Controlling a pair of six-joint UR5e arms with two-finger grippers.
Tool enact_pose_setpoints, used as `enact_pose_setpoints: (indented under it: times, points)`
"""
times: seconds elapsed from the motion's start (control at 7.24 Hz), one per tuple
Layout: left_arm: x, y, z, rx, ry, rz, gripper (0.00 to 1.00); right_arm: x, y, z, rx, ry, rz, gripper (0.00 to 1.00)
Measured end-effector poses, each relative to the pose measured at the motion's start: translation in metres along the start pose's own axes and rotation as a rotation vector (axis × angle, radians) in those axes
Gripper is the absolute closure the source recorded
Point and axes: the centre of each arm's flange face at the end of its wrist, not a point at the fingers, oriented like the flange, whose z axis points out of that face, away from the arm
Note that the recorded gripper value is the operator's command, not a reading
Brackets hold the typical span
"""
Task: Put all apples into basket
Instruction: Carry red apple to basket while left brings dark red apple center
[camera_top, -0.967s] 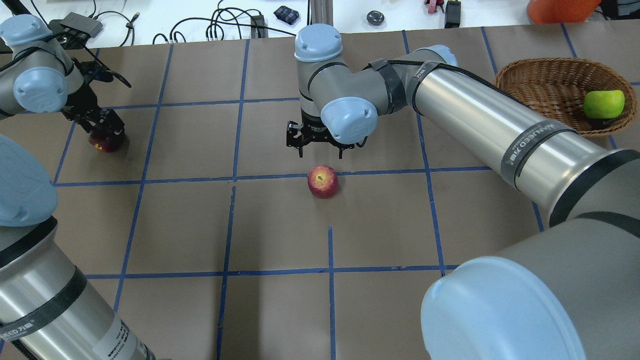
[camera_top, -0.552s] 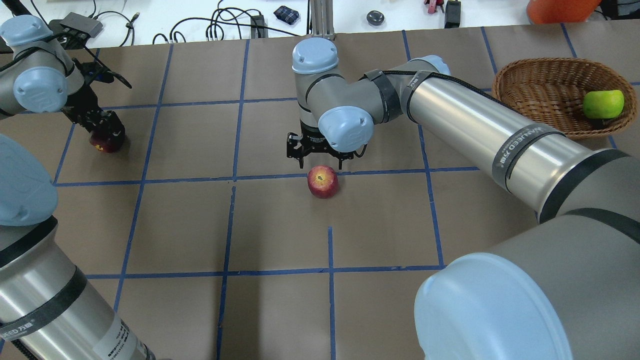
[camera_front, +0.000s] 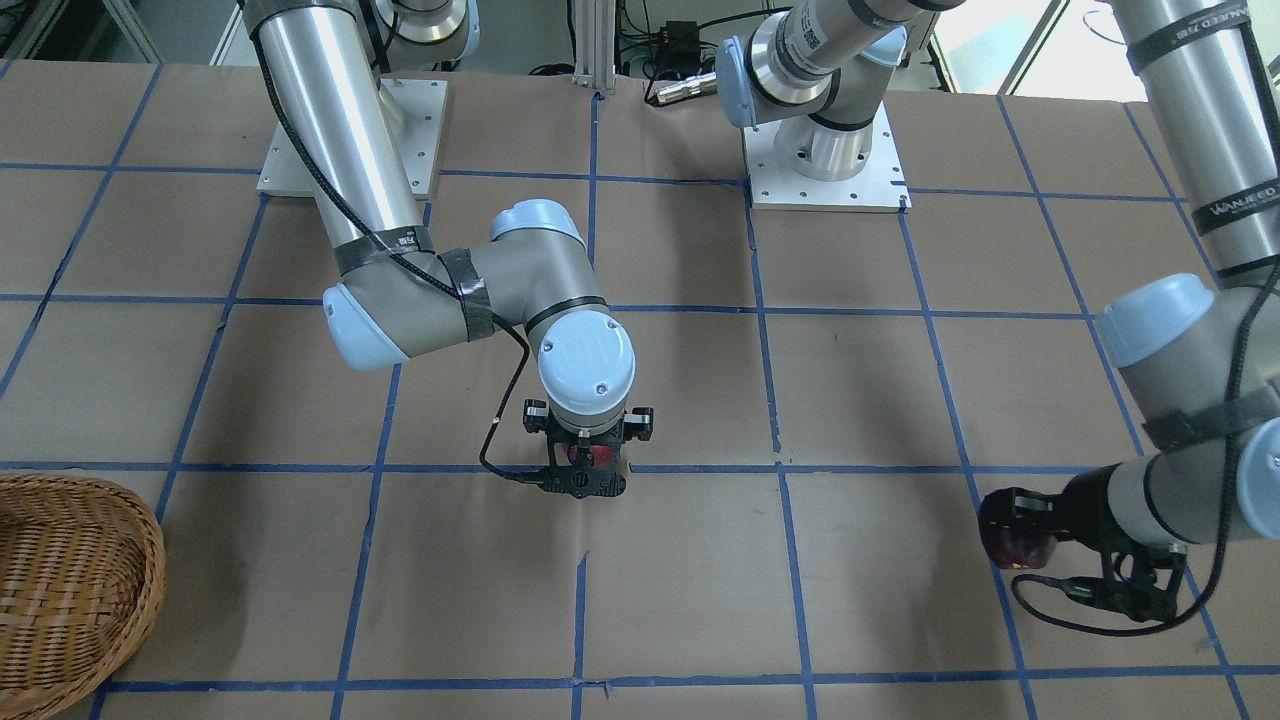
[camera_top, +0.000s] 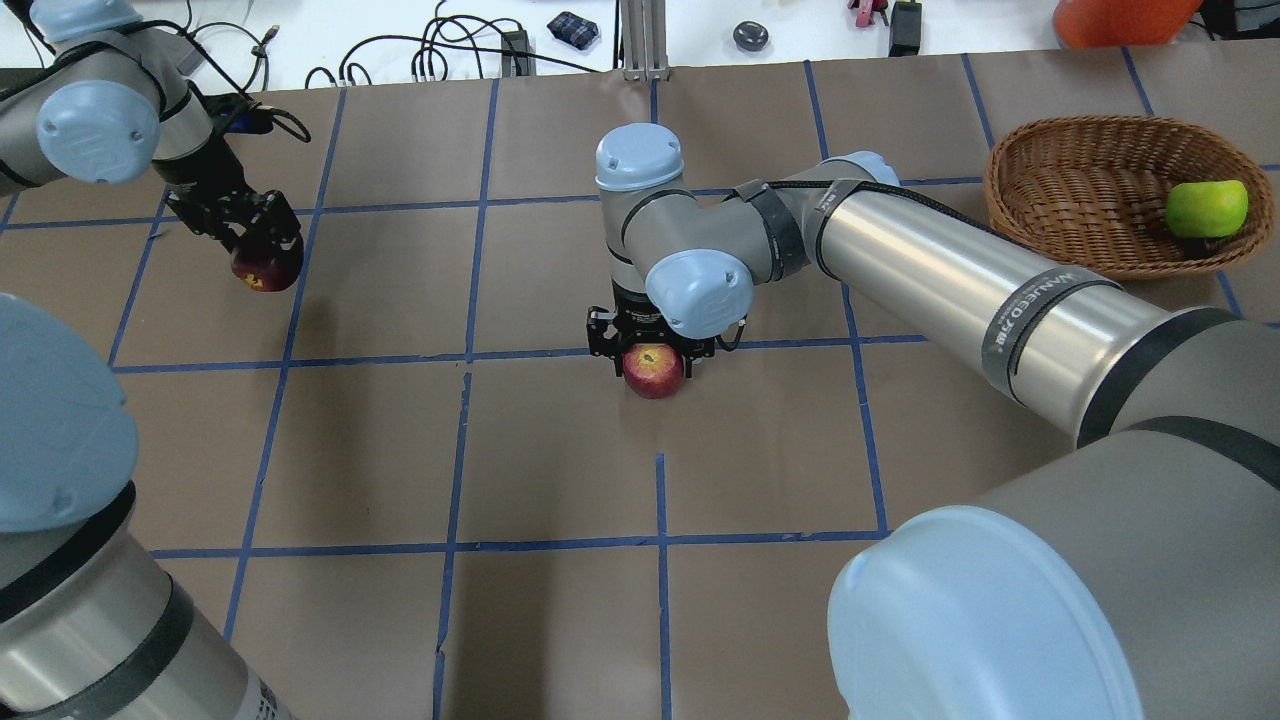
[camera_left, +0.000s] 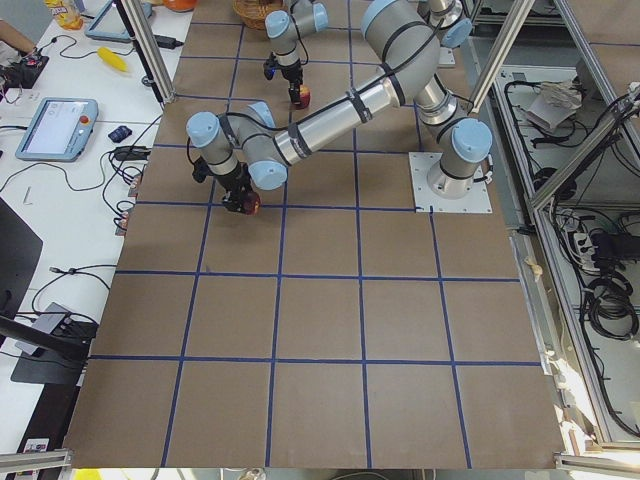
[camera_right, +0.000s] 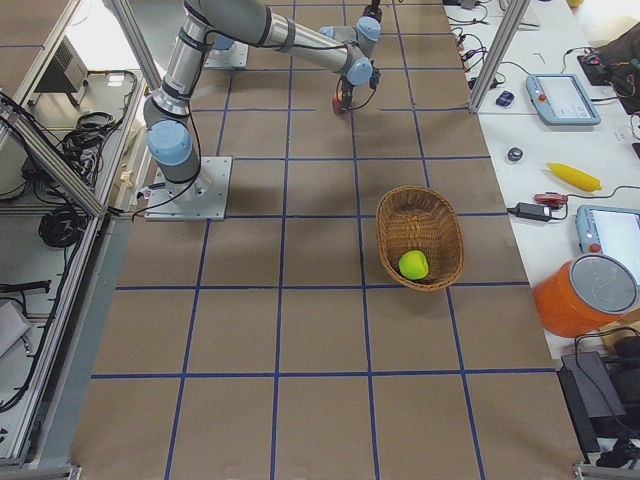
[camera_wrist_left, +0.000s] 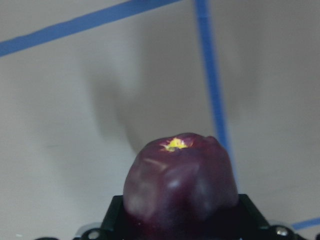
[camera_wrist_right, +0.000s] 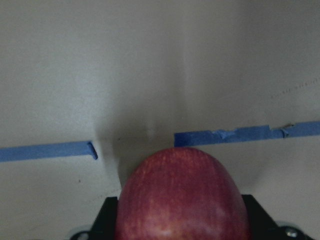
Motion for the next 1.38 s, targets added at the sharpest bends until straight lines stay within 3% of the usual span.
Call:
enact_pose_setpoints:
  times: [0.14, 0.41, 0.83, 0.97, 1.1, 1.24, 1.38]
  points:
    - [0.045, 0.005, -0.009, -0.002, 0.012, -0.071, 0.87, 0.002, -0.003, -0.011, 0.017, -0.008, 0.001, 1.0]
    - [0.137, 0.013, -0.01, 0.008, -0.002, -0.205, 0.87, 0.042, -0.026, -0.078, 0.086, -0.042, 0.067, 1.0]
    - [0.289, 0.01, 0.012, 0.1, -0.024, -0.345, 0.87, 0.222, -0.096, -0.175, 0.149, -0.078, 0.275, 1.0]
    - [0.345, 0.016, 0.022, 0.135, -0.007, -0.388, 0.87, 0.281, -0.113, -0.189, 0.173, -0.064, 0.3, 1.0]
    - [0.393, 0.027, 0.041, 0.151, 0.007, -0.419, 0.87, 0.339, -0.124, -0.194, 0.191, -0.026, 0.263, 1.0]
    - [0.426, 0.043, 0.066, 0.147, 0.009, -0.433, 0.7, 0.393, -0.134, -0.19, 0.195, 0.006, 0.2, 1.0]
    - [0.44, 0.055, 0.087, 0.145, 0.01, -0.435, 0.08, 0.443, -0.146, -0.175, 0.199, 0.023, 0.148, 1.0]
